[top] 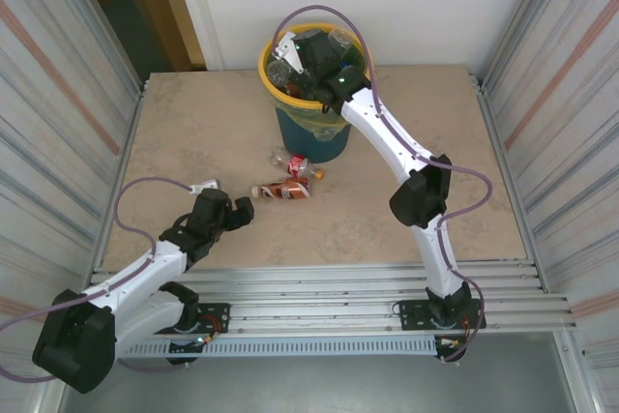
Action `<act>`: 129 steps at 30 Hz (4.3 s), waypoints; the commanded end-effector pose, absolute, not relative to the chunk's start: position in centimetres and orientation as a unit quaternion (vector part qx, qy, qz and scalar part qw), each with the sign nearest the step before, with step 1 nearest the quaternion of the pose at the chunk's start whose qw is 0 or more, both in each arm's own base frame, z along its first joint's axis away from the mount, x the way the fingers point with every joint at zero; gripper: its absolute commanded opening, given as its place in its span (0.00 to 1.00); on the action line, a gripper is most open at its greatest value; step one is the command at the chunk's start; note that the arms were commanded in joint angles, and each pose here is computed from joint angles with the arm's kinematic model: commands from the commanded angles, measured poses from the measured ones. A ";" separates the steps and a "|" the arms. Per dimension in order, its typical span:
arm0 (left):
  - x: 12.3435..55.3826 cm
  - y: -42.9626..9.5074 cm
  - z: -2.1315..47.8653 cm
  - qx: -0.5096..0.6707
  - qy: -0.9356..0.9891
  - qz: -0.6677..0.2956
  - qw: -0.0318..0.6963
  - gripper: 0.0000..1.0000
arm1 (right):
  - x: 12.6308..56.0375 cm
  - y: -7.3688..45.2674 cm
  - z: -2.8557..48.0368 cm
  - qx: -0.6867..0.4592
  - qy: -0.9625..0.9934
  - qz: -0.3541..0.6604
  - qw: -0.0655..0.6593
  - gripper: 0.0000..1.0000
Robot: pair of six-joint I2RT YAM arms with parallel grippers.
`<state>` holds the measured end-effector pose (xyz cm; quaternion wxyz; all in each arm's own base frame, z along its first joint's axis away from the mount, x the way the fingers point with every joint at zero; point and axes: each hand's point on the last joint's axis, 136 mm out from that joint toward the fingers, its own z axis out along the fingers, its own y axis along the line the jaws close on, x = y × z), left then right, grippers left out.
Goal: Put the plastic bottles in the bin
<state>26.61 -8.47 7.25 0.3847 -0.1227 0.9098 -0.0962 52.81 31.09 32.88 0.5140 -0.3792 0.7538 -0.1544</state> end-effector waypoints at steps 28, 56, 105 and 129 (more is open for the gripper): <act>26.4 -7.8 9.2 -0.136 0.896 -0.102 0.410 0.99 | 31.9 31.8 31.6 -0.415 0.783 0.095 0.453 0.86; 25.4 -6.3 9.1 -0.168 0.887 -0.100 0.417 0.99 | 32.1 39.4 11.9 -0.531 0.815 0.049 0.227 0.89; 25.4 -6.3 8.7 -0.172 0.889 -0.102 0.413 0.99 | 27.8 39.2 0.7 -0.572 0.816 0.046 0.063 0.60; 25.6 -6.1 9.0 -0.178 0.884 -0.101 0.420 0.99 | 28.9 40.1 22.8 -0.462 0.825 0.091 0.313 0.32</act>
